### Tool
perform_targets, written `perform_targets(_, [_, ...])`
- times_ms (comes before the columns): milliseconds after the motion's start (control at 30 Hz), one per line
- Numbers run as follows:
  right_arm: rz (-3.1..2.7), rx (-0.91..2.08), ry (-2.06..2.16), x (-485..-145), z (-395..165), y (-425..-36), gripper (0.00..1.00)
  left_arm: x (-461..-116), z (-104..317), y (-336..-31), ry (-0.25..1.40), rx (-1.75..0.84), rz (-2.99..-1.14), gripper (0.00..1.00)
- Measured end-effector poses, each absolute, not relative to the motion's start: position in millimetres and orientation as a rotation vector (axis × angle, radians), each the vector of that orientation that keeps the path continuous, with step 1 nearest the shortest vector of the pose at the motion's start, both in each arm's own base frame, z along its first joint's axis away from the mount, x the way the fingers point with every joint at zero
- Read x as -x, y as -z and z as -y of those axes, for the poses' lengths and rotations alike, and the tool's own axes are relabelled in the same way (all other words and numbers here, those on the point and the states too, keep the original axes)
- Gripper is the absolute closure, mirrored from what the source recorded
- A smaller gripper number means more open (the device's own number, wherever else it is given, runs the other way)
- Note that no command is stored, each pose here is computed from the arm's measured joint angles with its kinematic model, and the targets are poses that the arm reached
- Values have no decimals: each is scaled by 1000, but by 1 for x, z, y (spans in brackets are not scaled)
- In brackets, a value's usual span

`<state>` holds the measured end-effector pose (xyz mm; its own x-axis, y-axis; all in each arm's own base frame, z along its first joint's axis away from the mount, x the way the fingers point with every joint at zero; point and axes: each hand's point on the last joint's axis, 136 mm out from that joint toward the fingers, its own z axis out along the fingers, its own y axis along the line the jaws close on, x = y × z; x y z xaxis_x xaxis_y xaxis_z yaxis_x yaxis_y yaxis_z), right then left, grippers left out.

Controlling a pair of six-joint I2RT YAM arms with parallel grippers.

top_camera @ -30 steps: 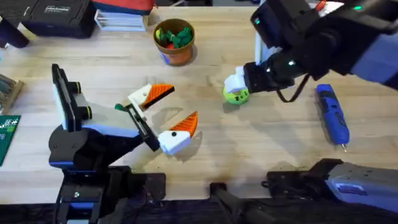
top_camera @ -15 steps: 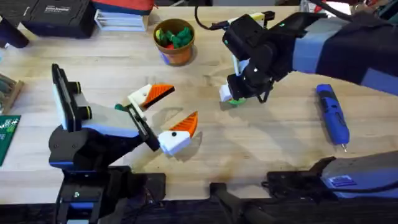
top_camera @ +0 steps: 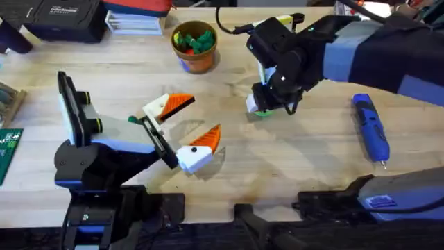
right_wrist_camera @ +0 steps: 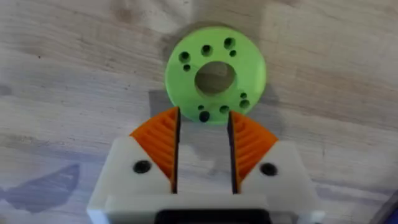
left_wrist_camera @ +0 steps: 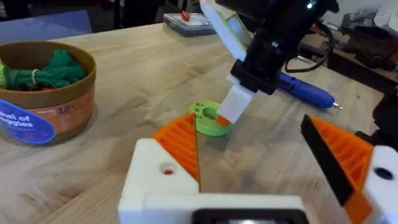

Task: Pick up the gripper from the table and insert it into the empty holder that is missing its gripper. Then pick up a screw, insert it into the mounting hole, and use the screwdriver to tighten it. Finally, clean up the table by picking up the vegetable and placing it into the bucket.

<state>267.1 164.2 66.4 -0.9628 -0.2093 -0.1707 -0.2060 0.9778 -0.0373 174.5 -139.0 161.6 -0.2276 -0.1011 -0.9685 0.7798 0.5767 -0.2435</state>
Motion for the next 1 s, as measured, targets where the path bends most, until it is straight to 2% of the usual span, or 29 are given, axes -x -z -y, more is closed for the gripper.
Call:
perform_targets(267, [-2987, 320, 52, -265, -163, -55, 657, -174, 139, -162, 908, -585, -1600, 15])
perform_targets(467, [-2986, 318, 69, -267, -162, -54, 982, -174, 139, -162, 908, -585, -1600, 15])
perform_targets(833, [-3012, 326, 150, -261, -152, -58, 993, -174, 139, -162, 908, -585, -1600, 14])
perform_targets(1000, [-2964, 318, 157, -275, -156, -81, 994, -174, 139, -162, 908, -585, -1600, 14])
